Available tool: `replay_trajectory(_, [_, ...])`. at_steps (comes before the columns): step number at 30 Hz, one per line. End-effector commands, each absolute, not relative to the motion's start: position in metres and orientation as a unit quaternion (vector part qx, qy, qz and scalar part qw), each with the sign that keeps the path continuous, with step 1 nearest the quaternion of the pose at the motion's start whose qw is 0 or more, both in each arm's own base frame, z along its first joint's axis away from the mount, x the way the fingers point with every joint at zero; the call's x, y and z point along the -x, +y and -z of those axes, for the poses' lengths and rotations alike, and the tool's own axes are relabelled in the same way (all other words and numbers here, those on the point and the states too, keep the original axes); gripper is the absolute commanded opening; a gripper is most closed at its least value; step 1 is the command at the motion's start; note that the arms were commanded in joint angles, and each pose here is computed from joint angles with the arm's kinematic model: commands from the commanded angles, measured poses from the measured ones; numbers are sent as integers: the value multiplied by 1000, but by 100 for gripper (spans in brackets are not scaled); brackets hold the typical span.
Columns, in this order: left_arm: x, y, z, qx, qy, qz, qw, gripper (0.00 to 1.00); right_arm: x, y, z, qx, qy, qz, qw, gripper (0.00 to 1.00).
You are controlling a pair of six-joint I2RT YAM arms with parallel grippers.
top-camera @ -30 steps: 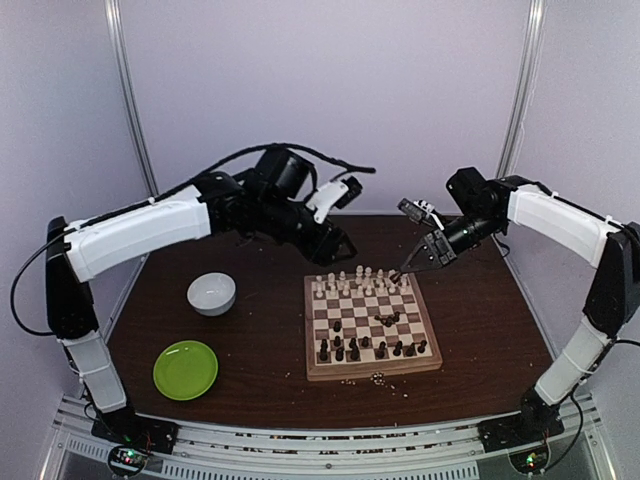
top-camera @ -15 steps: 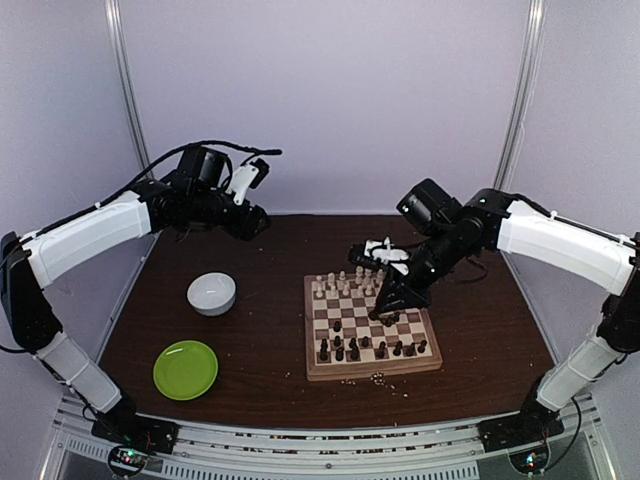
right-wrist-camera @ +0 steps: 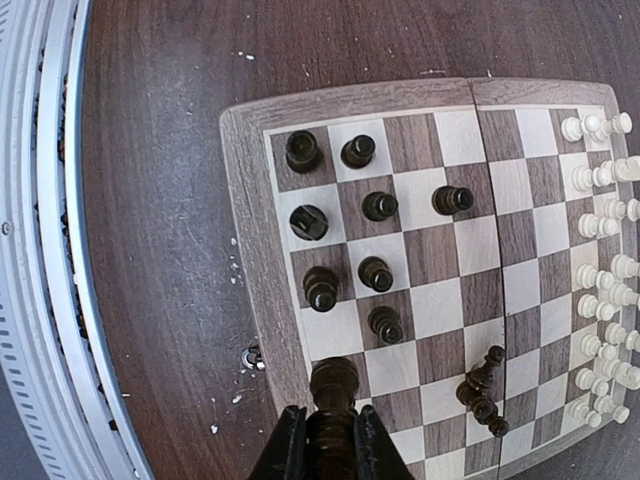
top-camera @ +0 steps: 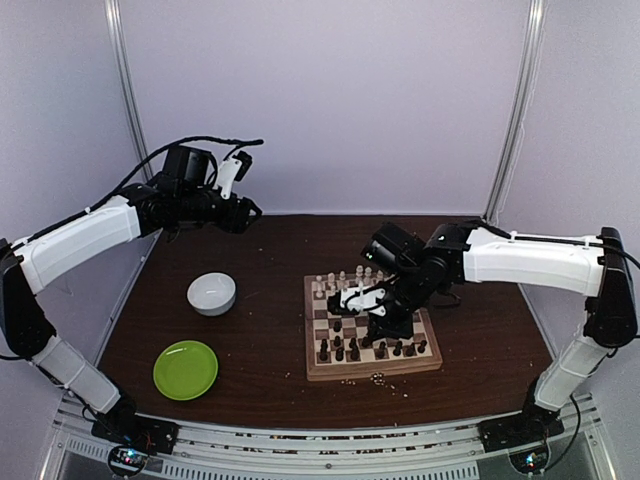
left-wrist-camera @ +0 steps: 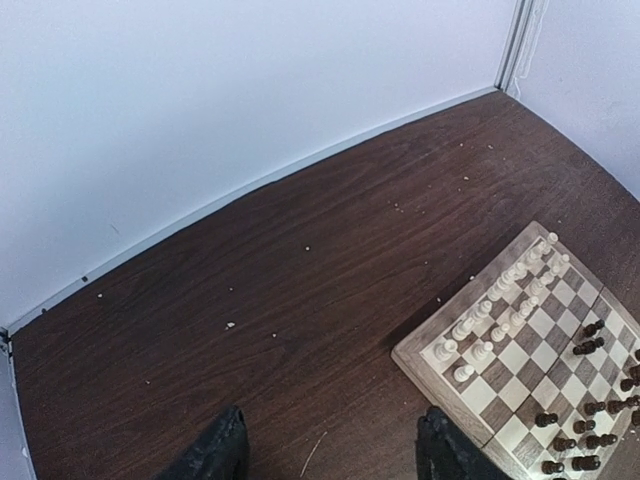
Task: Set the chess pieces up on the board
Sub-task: Place the queen at e8.
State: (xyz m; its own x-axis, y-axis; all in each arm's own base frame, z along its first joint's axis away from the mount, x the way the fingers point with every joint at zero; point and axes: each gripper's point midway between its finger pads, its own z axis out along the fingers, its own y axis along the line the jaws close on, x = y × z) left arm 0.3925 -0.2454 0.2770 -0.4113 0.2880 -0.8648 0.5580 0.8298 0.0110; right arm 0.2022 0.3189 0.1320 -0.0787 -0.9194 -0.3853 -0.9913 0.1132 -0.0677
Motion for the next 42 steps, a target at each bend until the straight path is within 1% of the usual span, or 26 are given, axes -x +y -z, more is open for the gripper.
replay_trajectory(1, [-398, -255, -290, -248, 814, 165, 499, 58, -206, 319, -118, 665, 722, -81, 174, 7])
replay_trajectory(18, [-398, -251, -293, -242, 815, 160, 502, 59, -198, 327, -95, 676, 718, -82, 144, 7])
replay_trajectory(42, [-398, -252, -291, -244, 817, 160, 497, 59, -203, 326, -71, 670, 730, -64, 117, 8])
